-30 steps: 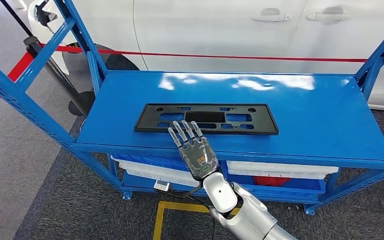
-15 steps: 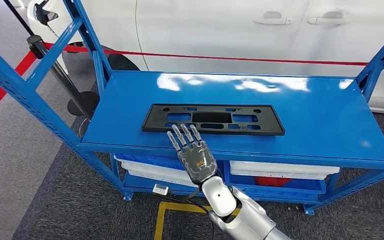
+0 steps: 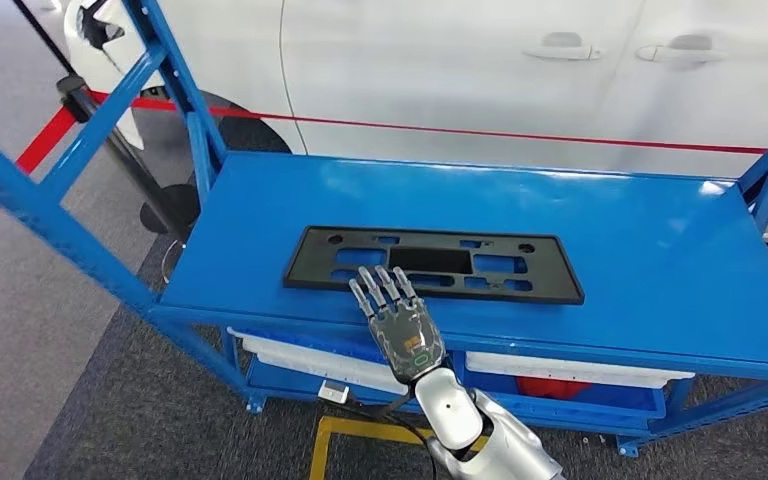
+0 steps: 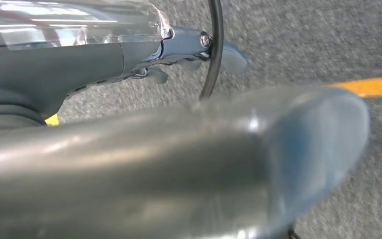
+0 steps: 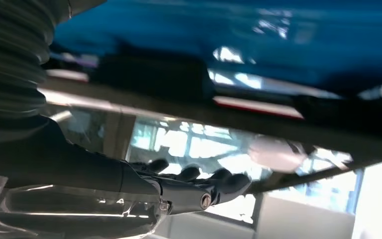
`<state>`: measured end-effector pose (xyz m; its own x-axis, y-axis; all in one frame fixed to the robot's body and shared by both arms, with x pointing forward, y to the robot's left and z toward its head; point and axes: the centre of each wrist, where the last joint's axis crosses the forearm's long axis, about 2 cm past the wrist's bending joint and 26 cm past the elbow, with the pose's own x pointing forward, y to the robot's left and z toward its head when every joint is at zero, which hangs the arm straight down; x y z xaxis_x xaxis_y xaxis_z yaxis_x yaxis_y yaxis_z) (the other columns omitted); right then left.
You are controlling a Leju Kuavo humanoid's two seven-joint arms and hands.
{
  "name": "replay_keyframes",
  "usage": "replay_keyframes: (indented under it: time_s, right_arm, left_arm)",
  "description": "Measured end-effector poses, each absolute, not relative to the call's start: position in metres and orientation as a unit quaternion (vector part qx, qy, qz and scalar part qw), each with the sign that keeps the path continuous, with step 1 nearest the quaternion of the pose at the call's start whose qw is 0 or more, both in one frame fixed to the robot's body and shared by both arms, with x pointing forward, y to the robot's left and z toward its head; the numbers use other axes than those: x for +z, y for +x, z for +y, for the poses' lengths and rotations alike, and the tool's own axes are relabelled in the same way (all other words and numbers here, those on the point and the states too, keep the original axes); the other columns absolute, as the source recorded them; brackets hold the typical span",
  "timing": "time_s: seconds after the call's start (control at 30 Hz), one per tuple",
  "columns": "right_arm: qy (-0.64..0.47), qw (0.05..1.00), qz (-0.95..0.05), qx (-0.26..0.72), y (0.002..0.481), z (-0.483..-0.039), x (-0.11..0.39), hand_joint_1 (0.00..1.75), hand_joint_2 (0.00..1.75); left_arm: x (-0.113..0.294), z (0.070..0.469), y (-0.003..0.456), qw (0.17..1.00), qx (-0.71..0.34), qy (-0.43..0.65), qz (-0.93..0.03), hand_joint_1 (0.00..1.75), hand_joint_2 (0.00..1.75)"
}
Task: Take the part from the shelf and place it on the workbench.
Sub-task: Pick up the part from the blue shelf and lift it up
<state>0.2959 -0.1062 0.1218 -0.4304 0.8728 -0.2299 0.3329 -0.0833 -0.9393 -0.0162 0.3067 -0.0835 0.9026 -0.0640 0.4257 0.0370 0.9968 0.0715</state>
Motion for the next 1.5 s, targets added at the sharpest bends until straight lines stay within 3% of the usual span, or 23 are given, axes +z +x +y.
replay_keyframes:
  time_s: [0.43, 1.13, 1.27, 1.5]
  right_arm:
    - [-0.447, 0.243, -0.638, 0.578, 0.272, -0.097, 0.104, 0.0, 1.75]
    - [-0.426, 0.226, -0.639, 0.599, 0.273, -0.098, 0.106, 0.0, 1.75]
    - [-0.371, 0.201, -0.677, 0.603, 0.287, -0.102, 0.136, 0.0, 1.75]
    - [-0.397, 0.184, -0.767, 0.469, 0.291, -0.128, 0.25, 0.0, 1.75]
  left_arm:
    - [-0.083, 0.308, -0.016, 0.974, -0.025, 0.032, -0.223, 0.0, 0.0]
    - [-0.083, 0.308, -0.015, 0.974, -0.024, 0.03, -0.224, 0.0, 0.0]
    - [-0.083, 0.308, -0.016, 0.975, -0.014, 0.032, -0.218, 0.0, 0.0]
    - [-0.084, 0.308, -0.021, 0.977, 0.013, 0.049, -0.205, 0.0, 0.0]
